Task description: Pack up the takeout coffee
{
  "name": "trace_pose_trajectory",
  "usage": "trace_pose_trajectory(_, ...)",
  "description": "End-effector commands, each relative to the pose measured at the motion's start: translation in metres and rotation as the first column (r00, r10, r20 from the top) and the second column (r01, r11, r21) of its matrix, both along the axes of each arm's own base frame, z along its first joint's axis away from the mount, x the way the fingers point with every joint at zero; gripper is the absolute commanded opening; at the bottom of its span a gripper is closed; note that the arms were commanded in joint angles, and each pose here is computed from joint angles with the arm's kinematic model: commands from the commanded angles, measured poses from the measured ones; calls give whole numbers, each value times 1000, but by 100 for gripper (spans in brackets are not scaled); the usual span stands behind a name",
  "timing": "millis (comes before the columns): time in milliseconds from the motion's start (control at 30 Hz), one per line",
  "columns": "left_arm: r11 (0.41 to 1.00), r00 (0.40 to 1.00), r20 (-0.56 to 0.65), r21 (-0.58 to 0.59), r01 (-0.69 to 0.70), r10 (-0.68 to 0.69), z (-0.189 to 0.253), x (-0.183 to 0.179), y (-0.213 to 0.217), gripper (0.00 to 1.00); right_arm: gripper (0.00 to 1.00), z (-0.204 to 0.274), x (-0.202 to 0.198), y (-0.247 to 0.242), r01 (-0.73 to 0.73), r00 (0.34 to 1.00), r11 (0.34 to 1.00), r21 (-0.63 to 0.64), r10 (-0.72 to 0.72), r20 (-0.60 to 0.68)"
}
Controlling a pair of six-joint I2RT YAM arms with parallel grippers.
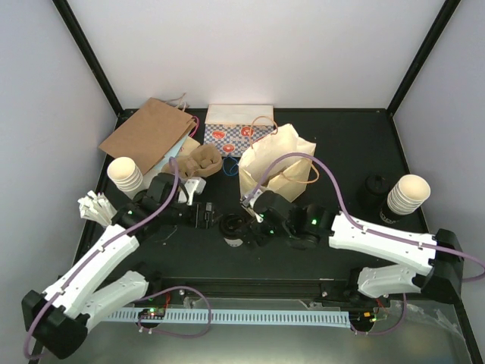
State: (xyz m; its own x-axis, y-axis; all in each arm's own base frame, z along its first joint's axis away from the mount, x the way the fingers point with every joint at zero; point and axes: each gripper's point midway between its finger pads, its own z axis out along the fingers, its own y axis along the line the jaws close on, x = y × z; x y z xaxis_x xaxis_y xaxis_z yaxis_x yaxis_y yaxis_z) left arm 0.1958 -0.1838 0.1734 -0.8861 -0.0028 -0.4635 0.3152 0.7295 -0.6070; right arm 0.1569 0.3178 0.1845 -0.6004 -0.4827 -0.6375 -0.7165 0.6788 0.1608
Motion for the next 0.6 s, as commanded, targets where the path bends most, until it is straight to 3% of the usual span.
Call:
trace_pose_trajectory(0,987,995,96,160,-1,-15,12,-7,3,99,100,23,-6,5,36,999,983,180,-31,-31)
trace_pose_trajectory(167,964,982,169,263,40,-87,16,-17,-7,99,100,21,-6,-4,66,998,975,211,-62,-28)
trace_pose_trajectory(333,940,970,190,331,85,-155,18,-27,-18,99,100,2,-9,-6,91,984,974,208,-56,-170)
trace_pose_trajectory(567,914,956,188,382,140,-225,15,-39,-32,99,90,-11,-5,-10,158,959,948,278,-80,-273)
